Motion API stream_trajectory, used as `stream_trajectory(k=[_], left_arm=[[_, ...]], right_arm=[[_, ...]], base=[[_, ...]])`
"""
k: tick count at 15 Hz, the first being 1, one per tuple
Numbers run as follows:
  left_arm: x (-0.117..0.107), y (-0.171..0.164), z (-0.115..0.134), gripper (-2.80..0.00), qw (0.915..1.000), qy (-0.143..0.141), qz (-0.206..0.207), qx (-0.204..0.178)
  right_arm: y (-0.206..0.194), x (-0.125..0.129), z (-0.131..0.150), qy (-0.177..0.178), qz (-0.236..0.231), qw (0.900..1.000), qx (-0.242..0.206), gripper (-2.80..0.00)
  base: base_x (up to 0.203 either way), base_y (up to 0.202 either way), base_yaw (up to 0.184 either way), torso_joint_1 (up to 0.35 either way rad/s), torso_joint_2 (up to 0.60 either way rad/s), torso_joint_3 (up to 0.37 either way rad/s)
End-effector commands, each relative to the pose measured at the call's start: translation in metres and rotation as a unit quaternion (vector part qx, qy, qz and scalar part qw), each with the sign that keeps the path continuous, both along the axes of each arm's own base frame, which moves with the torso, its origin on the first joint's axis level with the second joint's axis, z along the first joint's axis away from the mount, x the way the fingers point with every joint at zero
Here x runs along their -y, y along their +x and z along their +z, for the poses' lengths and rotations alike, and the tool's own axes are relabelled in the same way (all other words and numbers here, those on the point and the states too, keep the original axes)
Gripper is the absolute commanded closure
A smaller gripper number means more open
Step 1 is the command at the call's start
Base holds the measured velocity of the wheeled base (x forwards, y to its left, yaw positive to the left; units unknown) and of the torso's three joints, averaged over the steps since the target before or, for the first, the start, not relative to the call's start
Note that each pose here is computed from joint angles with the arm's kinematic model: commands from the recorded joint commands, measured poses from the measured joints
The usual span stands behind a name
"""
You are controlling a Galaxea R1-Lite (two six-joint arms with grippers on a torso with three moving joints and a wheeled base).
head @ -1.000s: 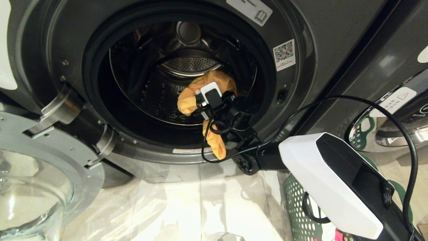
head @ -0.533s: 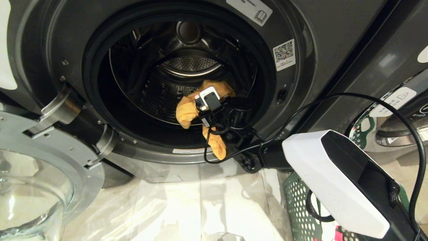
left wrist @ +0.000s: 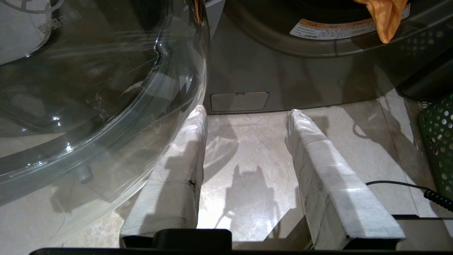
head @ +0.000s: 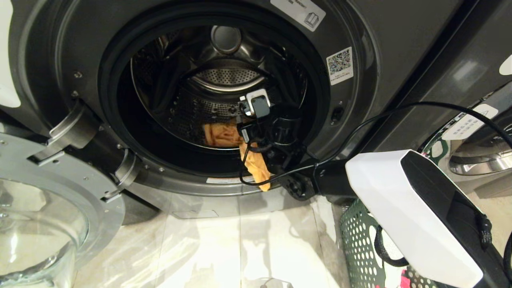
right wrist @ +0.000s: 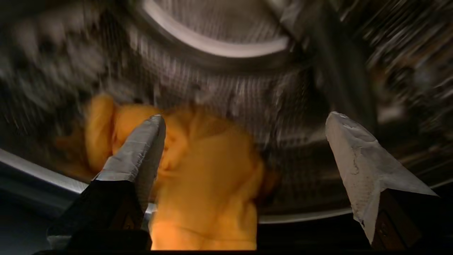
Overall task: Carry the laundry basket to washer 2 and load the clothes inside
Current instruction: Place the clothes into the washing machine
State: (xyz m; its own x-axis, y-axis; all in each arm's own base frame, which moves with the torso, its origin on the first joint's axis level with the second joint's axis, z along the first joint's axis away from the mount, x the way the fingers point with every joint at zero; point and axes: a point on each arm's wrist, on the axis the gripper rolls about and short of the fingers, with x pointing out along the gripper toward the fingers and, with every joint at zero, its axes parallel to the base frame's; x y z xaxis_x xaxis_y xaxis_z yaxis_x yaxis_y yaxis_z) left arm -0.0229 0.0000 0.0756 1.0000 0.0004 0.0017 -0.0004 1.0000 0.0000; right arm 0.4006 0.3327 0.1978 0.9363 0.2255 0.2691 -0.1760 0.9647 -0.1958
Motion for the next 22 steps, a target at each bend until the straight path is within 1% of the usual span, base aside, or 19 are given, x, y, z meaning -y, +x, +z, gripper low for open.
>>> stream_trajectory(k=[1, 3, 4, 5, 7, 8, 10, 12, 13, 14, 15, 17, 18, 19, 20, 21, 22], left_arm=[[0.000, 0.000, 0.000, 0.00, 1.0000, 0.000, 0.001, -0.001], [0.000, 0.000, 0.000, 0.00, 1.0000, 0.000, 0.000, 0.000], [0.000, 0.000, 0.000, 0.00, 1.0000, 0.000, 0.001, -0.001], [0.000, 0.000, 0.000, 0.00, 1.0000, 0.000, 0.000, -0.001], [0.000, 0.000, 0.000, 0.00, 1.0000, 0.000, 0.000, 0.000], [0.000, 0.000, 0.000, 0.00, 1.0000, 0.000, 0.000, -0.001], [0.000, 0.000, 0.000, 0.00, 1.0000, 0.000, 0.001, -0.001], [0.000, 0.000, 0.000, 0.00, 1.0000, 0.000, 0.001, -0.001], [0.000, 0.000, 0.000, 0.00, 1.0000, 0.000, 0.000, -0.001], [0.000, 0.000, 0.000, 0.00, 1.0000, 0.000, 0.001, -0.001], [0.000, 0.000, 0.000, 0.00, 1.0000, 0.000, 0.000, -0.001], [0.000, 0.000, 0.000, 0.00, 1.0000, 0.000, 0.000, 0.000], [0.000, 0.000, 0.000, 0.00, 1.0000, 0.000, 0.001, -0.001], [0.000, 0.000, 0.000, 0.00, 1.0000, 0.000, 0.000, -0.001], [0.000, 0.000, 0.000, 0.00, 1.0000, 0.000, 0.000, 0.000], [0.000, 0.000, 0.000, 0.00, 1.0000, 0.000, 0.001, 0.000], [0.000, 0.000, 0.000, 0.00, 1.0000, 0.000, 0.000, 0.000]], right_arm=[[-0.004, -0.001, 0.000, 0.012, -0.008, 1.000, 0.011, -2.80], [-0.011, 0.001, 0.011, 0.014, -0.007, 1.000, 0.013, -2.80], [-0.018, 0.004, 0.014, 0.007, -0.003, 1.000, 0.001, -2.80], [-0.028, 0.009, 0.020, 0.002, 0.003, 1.000, -0.014, -2.80], [-0.054, 0.024, 0.022, -0.017, 0.021, 0.997, -0.066, -2.80], [-0.068, 0.032, 0.019, -0.031, 0.031, 0.995, -0.089, -2.80], [-0.109, 0.050, 0.007, -0.065, 0.065, 0.987, -0.135, -2.80], [-0.154, 0.072, 0.013, -0.067, 0.099, 0.981, -0.153, -2.80], [-0.176, 0.084, 0.011, -0.069, 0.113, 0.977, -0.170, -2.80], [-0.196, 0.098, 0.002, -0.081, 0.122, 0.970, -0.194, -2.80], [-0.211, 0.111, -0.010, -0.096, 0.125, 0.962, -0.221, -2.80], [-0.243, 0.147, -0.038, -0.125, 0.119, 0.944, -0.282, -2.80], [-0.254, 0.166, -0.046, -0.129, 0.107, 0.933, -0.317, -2.80], [-0.261, 0.185, -0.056, -0.136, 0.076, 0.915, -0.373, -2.80], [-0.260, 0.205, -0.061, -0.130, 0.028, 0.898, -0.420, -2.80], [-0.256, 0.225, -0.062, -0.113, -0.028, 0.880, -0.460, -2.80], [-0.250, 0.246, -0.062, -0.081, -0.092, 0.857, -0.501, -2.80]], base=[[0.000, 0.000, 0.000, 0.000, 0.00, 0.000], [0.000, 0.000, 0.000, 0.000, 0.00, 0.000], [0.000, 0.000, 0.000, 0.000, 0.00, 0.000], [0.000, 0.000, 0.000, 0.000, 0.00, 0.000], [0.000, 0.000, 0.000, 0.000, 0.00, 0.000], [0.000, 0.000, 0.000, 0.000, 0.00, 0.000], [0.000, 0.000, 0.000, 0.000, 0.00, 0.000], [0.000, 0.000, 0.000, 0.000, 0.00, 0.000], [0.000, 0.000, 0.000, 0.000, 0.00, 0.000], [0.000, 0.000, 0.000, 0.000, 0.00, 0.000], [0.000, 0.000, 0.000, 0.000, 0.00, 0.000], [0.000, 0.000, 0.000, 0.000, 0.00, 0.000], [0.000, 0.000, 0.000, 0.000, 0.00, 0.000], [0.000, 0.000, 0.000, 0.000, 0.00, 0.000], [0.000, 0.000, 0.000, 0.000, 0.00, 0.000], [0.000, 0.000, 0.000, 0.000, 0.00, 0.000], [0.000, 0.000, 0.000, 0.000, 0.00, 0.000]])
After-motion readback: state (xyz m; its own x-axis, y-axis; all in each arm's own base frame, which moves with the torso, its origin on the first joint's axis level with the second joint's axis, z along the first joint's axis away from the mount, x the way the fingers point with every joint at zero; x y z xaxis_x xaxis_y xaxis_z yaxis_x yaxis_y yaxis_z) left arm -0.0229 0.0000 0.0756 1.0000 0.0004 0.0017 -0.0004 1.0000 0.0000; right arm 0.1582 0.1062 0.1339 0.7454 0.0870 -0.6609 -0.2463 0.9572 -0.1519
